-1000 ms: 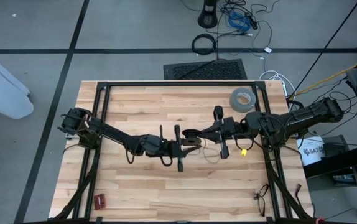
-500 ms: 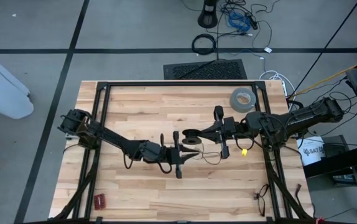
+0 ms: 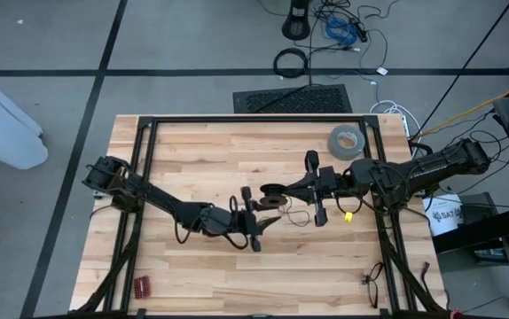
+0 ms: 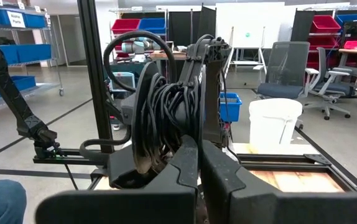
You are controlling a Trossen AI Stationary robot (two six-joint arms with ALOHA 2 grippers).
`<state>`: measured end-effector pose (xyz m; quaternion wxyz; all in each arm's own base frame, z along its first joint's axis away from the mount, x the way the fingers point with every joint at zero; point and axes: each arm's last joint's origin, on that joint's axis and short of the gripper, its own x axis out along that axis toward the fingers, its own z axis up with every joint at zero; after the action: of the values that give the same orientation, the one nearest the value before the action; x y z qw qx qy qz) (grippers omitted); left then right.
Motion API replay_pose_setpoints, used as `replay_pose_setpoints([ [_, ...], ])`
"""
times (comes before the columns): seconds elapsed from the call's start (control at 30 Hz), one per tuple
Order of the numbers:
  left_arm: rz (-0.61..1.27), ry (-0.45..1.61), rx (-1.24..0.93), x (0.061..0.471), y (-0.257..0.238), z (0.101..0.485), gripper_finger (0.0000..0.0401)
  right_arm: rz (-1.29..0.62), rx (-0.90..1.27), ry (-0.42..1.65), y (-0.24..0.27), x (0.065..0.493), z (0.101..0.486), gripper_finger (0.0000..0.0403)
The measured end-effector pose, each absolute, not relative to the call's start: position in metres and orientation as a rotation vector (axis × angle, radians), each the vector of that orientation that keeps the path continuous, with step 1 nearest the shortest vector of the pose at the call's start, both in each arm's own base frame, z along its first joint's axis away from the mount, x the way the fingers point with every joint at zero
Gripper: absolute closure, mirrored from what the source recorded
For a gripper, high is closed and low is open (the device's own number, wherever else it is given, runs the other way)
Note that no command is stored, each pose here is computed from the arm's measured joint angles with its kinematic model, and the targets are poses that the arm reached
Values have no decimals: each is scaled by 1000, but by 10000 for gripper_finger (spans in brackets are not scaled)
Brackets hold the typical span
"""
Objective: Coil cords
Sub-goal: Coil the black wire onto the spool
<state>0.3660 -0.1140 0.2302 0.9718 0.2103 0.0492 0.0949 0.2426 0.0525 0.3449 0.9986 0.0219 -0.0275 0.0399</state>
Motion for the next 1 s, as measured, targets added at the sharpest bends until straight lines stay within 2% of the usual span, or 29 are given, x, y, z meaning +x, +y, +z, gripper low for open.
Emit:
replay_pose_setpoints([
  [0.4, 256, 116, 427, 368, -104, 230, 261, 80, 44, -55, 52, 243, 345, 403],
  [0.87, 170, 121, 432, 376, -98, 219, 263, 80, 44, -54, 52, 243, 345, 403],
  [1.0, 172, 122, 432, 376, -97, 219, 287, 80, 44, -54, 52, 243, 345, 403],
])
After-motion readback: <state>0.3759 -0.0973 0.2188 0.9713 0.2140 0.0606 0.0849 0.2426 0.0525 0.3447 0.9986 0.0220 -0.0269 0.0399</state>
